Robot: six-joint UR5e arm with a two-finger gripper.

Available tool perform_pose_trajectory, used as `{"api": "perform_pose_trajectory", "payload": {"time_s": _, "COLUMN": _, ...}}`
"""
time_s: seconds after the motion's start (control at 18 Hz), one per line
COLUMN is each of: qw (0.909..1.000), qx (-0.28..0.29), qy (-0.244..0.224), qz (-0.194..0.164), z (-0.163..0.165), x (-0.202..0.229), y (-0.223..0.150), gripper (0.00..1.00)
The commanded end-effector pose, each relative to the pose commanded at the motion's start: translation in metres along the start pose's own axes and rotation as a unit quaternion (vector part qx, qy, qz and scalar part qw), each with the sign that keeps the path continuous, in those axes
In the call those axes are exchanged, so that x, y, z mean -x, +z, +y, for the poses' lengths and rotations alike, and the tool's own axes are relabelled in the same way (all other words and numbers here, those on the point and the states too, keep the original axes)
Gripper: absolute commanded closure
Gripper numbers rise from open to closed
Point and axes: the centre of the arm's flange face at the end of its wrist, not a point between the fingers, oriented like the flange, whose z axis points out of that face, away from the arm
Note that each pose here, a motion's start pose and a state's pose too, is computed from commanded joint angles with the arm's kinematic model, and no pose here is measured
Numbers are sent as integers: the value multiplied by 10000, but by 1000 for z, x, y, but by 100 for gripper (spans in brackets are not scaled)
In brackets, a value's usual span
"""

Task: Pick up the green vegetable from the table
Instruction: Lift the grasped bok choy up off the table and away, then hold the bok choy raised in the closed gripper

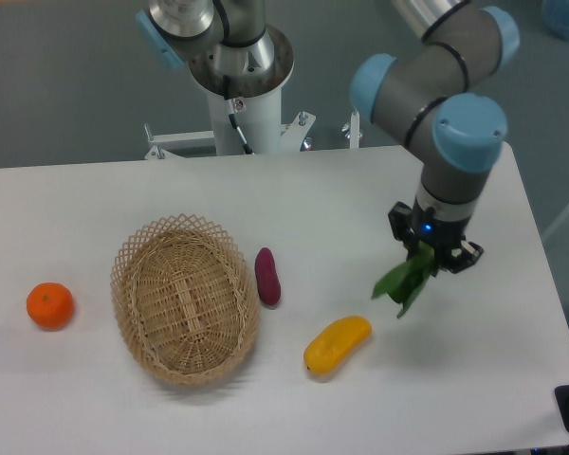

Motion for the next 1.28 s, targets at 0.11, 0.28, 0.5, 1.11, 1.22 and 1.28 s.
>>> {"api": "perform_pose_trajectory", "payload": {"time_s": 0.11, "qw": 10000, "qx": 0, "qy": 8, "qz": 0, "z": -1, "x": 4, "y": 3, "gripper": 65}}
{"api": "perform_pose_trajectory", "payload": {"time_s": 0.28, "qw": 10000, "qx": 44, "qy": 29, "qz": 28, "z": -6, "x": 12, "y": 16, "gripper": 65}}
{"api": "perform_pose_trajectory", "payload": {"time_s": 0.5, "qw": 10000, "qx": 53, "qy": 37, "qz": 34, "z": -8, "x": 18, "y": 18, "gripper": 66}}
{"api": "perform_pose_trajectory", "payload": {"time_s": 1.11, "qw": 9999, "qx": 29, "qy": 83, "qz": 56, "z": -7, "x": 19, "y": 20, "gripper": 64}}
{"api": "perform_pose_trajectory", "payload": {"time_s": 1.22, "qw": 9999, "qx": 39, "qy": 75, "qz": 61, "z": -5, "x": 20, "y": 20, "gripper": 64}}
{"api": "perform_pose_trajectory", "payload": {"time_s": 1.28, "qw": 9999, "qx": 46, "qy": 83, "qz": 59, "z": -5, "x": 20, "y": 20, "gripper": 64}}
